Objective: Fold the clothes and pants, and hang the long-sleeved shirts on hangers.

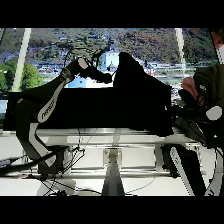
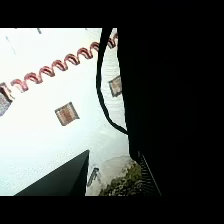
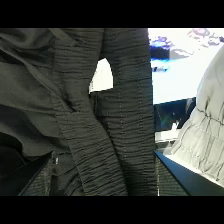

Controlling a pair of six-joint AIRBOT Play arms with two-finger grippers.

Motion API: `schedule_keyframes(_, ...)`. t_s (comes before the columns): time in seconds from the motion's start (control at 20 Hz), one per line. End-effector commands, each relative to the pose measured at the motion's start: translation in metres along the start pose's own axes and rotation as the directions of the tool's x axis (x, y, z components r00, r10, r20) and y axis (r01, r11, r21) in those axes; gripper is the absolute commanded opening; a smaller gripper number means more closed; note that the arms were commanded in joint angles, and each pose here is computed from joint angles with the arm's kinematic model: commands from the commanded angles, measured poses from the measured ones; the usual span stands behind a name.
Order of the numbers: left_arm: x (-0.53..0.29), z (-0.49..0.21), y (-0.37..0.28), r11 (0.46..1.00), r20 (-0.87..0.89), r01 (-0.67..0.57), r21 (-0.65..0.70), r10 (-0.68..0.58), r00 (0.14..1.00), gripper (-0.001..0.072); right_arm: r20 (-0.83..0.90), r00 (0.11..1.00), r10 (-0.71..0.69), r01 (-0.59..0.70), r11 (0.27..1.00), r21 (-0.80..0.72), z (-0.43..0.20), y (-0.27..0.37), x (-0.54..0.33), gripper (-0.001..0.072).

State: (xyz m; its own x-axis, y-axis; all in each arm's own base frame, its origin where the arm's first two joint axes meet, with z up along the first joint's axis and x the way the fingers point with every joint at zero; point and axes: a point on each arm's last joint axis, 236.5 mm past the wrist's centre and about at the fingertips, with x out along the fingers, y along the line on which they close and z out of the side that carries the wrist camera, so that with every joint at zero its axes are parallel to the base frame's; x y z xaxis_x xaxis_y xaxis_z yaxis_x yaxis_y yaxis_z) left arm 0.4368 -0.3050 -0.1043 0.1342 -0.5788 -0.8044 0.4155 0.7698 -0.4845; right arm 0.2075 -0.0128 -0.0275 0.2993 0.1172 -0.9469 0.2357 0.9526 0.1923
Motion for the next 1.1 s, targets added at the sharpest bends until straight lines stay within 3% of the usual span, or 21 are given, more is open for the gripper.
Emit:
schedule_keyframes(0.0, 0.005, -0.004, -0.01, 1.0, -0.014, 0.026, -0.001, -0.026, 1.0, 0.0338, 0.01, 1.0, 0.0, 0.0, 1.0, 0.001, 0.002, 0.0, 0.0, 0.0685)
schedule_keyframes(0.35, 0.017, -0.011, -0.03, 0.996, -0.03, 0.038, 0.075, -0.035, 0.999, 0.0335, 0.026, 1.0, -0.001, 0.001, 1.0, 0.001, 0.006, 0.0, 0.0, 0.0685)
schedule_keyframes(0.4, 0.02, -0.01, -0.03, 0.996, -0.022, 0.033, 0.079, -0.031, 0.999, 0.0309, 0.026, 1.0, -0.001, 0.001, 1.0, 0.002, 0.006, 0.0, 0.0, 0.0686)
schedule_keyframes(0.5, 0.021, 0.004, -0.025, 0.997, 0.036, 0.007, 0.08, -0.009, 0.999, 0.0082, 0.026, 1.0, 0.0, 0.0, 1.0, 0.002, 0.006, 0.0, 0.0, 0.0685)
schedule_keyframes(0.65, 0.016, 0.024, -0.019, 0.996, 0.115, -0.027, 0.088, 0.017, 0.993, 0.0013, 0.025, 1.0, -0.001, 0.001, 1.0, 0.001, 0.006, 0.0, 0.0, 0.0685)
schedule_keyframes(1.05, -0.032, 0.076, -0.052, 0.944, 0.25, -0.067, 0.322, -0.016, 0.968, 0.0012, 0.025, 1.0, -0.001, 0.001, 1.0, 0.001, 0.006, 0.0, 0.0, 0.0686)
